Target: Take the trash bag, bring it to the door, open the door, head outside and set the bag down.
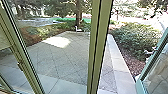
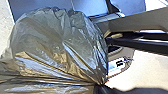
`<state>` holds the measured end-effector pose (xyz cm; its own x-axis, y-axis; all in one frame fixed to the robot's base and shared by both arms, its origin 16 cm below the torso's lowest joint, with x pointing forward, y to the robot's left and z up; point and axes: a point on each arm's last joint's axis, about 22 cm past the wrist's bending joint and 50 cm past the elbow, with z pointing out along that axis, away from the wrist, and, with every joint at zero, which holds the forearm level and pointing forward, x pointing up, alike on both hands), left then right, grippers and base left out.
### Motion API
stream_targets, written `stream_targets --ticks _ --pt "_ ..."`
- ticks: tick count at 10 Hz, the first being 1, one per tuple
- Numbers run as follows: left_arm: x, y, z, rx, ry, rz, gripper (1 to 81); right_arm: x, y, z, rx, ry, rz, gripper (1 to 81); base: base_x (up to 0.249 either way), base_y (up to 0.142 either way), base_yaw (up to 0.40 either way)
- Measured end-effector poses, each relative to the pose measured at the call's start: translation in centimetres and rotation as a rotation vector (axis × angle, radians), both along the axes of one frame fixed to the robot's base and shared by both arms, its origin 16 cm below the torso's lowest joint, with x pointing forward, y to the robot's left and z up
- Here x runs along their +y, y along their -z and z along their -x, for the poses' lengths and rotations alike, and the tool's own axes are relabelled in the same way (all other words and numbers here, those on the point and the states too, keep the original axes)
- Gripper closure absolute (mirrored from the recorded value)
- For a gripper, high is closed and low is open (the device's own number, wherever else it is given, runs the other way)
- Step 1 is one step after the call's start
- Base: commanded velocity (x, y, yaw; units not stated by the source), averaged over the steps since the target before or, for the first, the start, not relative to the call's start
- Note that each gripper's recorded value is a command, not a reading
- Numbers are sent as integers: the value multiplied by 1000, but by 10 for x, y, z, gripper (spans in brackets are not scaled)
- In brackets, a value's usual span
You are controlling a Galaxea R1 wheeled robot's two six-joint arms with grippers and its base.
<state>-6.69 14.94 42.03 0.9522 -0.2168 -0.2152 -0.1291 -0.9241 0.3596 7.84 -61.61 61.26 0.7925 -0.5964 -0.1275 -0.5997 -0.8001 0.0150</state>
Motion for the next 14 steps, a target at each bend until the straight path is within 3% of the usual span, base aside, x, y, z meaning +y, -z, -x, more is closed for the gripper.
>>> stream_targets --ticks 3,7,10,12,14 --pt "-2 1 -10 -10 3 2 811 87 54 61 -43 -31 -109 10 0 0 0" --pt "-2 2 -11 -13 5 3 811 217 94 90 -98 -71 -276 10 0 0 0" --pt "0 3 -18 -24 3 1 811 269 111 113 -110 -69 -325 10 0 0 0" --pt "2 5 -29 -38 4 -1 811 318 121 123 -120 -60 -374 10 0 0 0" --pt "0 5 -34 -45 -2 0 811 339 129 118 -129 -61 -385 10 0 0 0"
